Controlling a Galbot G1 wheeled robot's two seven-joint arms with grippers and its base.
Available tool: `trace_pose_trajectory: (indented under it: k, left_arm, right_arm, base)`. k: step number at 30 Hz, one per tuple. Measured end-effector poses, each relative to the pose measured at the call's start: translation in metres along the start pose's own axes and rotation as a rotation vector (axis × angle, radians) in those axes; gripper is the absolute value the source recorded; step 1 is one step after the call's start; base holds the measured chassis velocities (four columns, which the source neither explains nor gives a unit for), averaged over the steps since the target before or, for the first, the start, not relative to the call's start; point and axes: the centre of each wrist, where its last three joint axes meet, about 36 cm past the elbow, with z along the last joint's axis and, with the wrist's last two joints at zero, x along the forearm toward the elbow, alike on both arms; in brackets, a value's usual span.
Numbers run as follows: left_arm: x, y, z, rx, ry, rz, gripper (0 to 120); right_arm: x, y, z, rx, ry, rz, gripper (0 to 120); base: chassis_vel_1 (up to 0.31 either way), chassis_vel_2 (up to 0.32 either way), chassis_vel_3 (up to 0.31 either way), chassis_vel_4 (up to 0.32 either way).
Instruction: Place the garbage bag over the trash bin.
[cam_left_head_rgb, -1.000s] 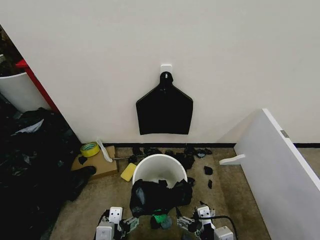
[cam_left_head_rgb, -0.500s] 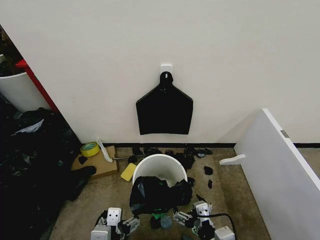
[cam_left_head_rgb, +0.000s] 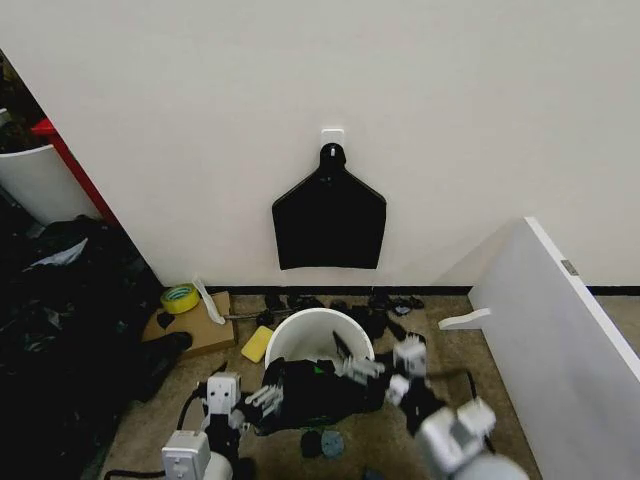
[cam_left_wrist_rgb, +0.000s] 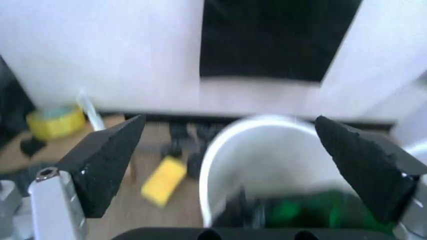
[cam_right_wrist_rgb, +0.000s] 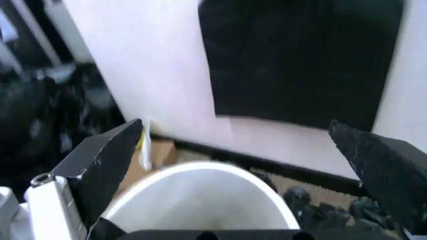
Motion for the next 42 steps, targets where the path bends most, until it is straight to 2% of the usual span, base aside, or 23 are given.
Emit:
trace_pose_trajectory:
  k: [3, 5, 6, 11, 13, 18, 22, 27, 30, 34, 37, 42]
  left_arm:
    - [-0.011, 0.001, -0.001, 0.018, -0.042, -0.016, 100]
    - [-0.028, 0.006, 0.0, 0.042, -0.07, -0.063, 100]
    - [-0.028, 0.006, 0.0, 0.042, -0.07, -0.063, 100]
    - [-0.064, 0.027, 0.0, 0.098, -0.13, -0.218, 100]
    - [-0.077, 0.035, 0.001, 0.121, -0.141, -0.268, 100]
    - [-0.09, 0.047, 0.002, 0.153, -0.142, -0.319, 100]
    - [-0.09, 0.048, 0.004, 0.153, -0.135, -0.325, 100]
    - [-0.089, 0.044, 0.007, 0.165, -0.12, -0.319, 100]
    - [-0.088, 0.041, 0.008, 0.169, -0.116, -0.314, 100]
    - [-0.089, 0.041, 0.011, 0.166, -0.109, -0.315, 100]
    - [-0.089, 0.041, 0.011, 0.164, -0.107, -0.316, 100]
    - [-0.09, 0.042, 0.014, 0.16, -0.105, -0.322, 100]
  right_arm:
    - [-0.031, -0.029, 0.001, 0.047, 0.075, -0.053, 100]
    - [-0.067, -0.059, 0.002, 0.107, 0.159, -0.148, 100]
    - [-0.067, -0.059, 0.002, 0.107, 0.159, -0.148, 100]
    - [-0.129, -0.106, 0.002, 0.203, 0.284, -0.285, 100]
    - [-0.146, -0.116, 0.001, 0.222, 0.319, -0.303, 100]
    - [-0.165, -0.125, 0.001, 0.299, 0.378, -0.333, 100]
    - [-0.17, -0.128, 0.003, 0.357, 0.412, -0.331, 92]
    - [-0.173, -0.137, 0.013, 0.454, 0.475, -0.339, 68]
    - [-0.172, -0.138, 0.017, 0.46, 0.473, -0.339, 62]
    - [-0.169, -0.133, 0.019, 0.435, 0.467, -0.334, 43]
    - [-0.168, -0.13, 0.02, 0.413, 0.468, -0.332, 37]
    - [-0.162, -0.119, 0.024, 0.327, 0.493, -0.28, 15]
  base:
    - [0.0, 0.0, 0.0, 0.0]
    - [0.0, 0.0, 0.0, 0.0]
    - [0.0, 0.0, 0.0, 0.0]
    - [0.0, 0.0, 0.0, 0.0]
    - [0.0, 0.0, 0.0, 0.0]
    - [0.0, 0.0, 0.0, 0.0]
    - [0.0, 0.0, 0.0, 0.0]
    - [0.0, 0.0, 0.0, 0.0]
    - [0.0, 0.0, 0.0, 0.0]
    - [0.0, 0.0, 0.0, 0.0]
    - [0.0, 0.0, 0.0, 0.0]
    - [0.0, 0.0, 0.0, 0.0]
